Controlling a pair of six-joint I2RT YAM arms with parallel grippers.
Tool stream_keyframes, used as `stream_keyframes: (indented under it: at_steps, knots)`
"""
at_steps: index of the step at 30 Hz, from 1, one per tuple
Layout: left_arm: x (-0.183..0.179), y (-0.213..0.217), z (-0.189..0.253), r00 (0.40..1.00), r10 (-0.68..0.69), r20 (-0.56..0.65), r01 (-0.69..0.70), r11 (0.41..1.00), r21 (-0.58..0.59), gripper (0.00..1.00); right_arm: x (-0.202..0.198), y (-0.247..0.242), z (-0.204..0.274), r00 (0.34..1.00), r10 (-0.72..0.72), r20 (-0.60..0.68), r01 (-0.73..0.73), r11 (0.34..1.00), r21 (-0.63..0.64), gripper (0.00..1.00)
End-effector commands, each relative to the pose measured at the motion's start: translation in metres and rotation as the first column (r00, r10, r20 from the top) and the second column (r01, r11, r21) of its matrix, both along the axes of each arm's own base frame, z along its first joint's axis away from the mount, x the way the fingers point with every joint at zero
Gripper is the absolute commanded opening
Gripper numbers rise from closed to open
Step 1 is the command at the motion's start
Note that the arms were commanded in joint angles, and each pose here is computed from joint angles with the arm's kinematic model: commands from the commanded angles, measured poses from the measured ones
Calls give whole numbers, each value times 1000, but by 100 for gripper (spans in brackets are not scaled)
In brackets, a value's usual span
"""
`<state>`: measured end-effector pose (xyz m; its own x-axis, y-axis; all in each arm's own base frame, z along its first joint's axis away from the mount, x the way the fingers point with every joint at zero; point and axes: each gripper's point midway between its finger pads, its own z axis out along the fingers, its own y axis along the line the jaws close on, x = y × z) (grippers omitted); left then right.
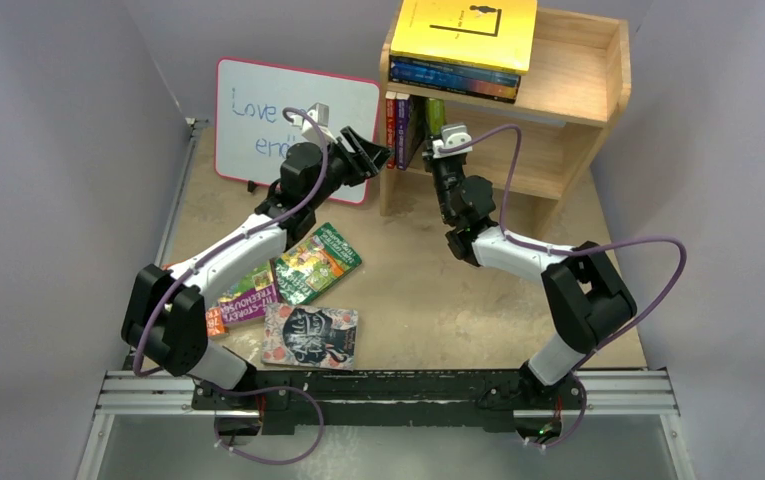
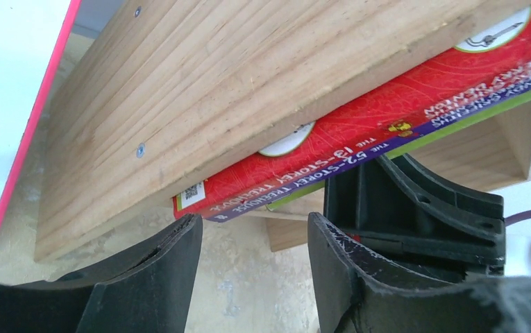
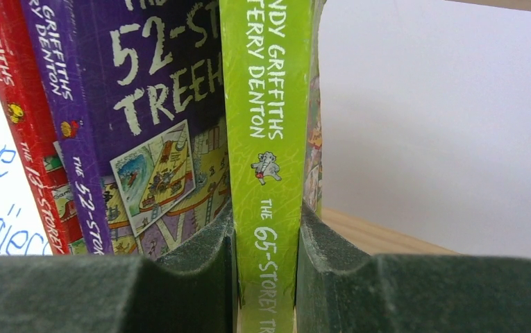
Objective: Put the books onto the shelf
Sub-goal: Place the book on the shelf.
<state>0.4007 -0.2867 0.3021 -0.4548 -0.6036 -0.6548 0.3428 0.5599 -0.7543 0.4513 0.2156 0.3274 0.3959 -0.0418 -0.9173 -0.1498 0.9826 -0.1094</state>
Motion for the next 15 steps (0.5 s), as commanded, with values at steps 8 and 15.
stream_keyframes:
  at_steps: [8, 15]
  knots:
    - [15, -6, 30, 997, 16, 78, -14, 999, -32, 59, -34, 61, 58, 924, 357, 138, -365, 930, 40, 0]
    - [14, -1, 31, 996, 29, 84, -29, 1000, -3, 60, -30, 47, 66, 943, 312, 114, -329, 924, 194, 7]
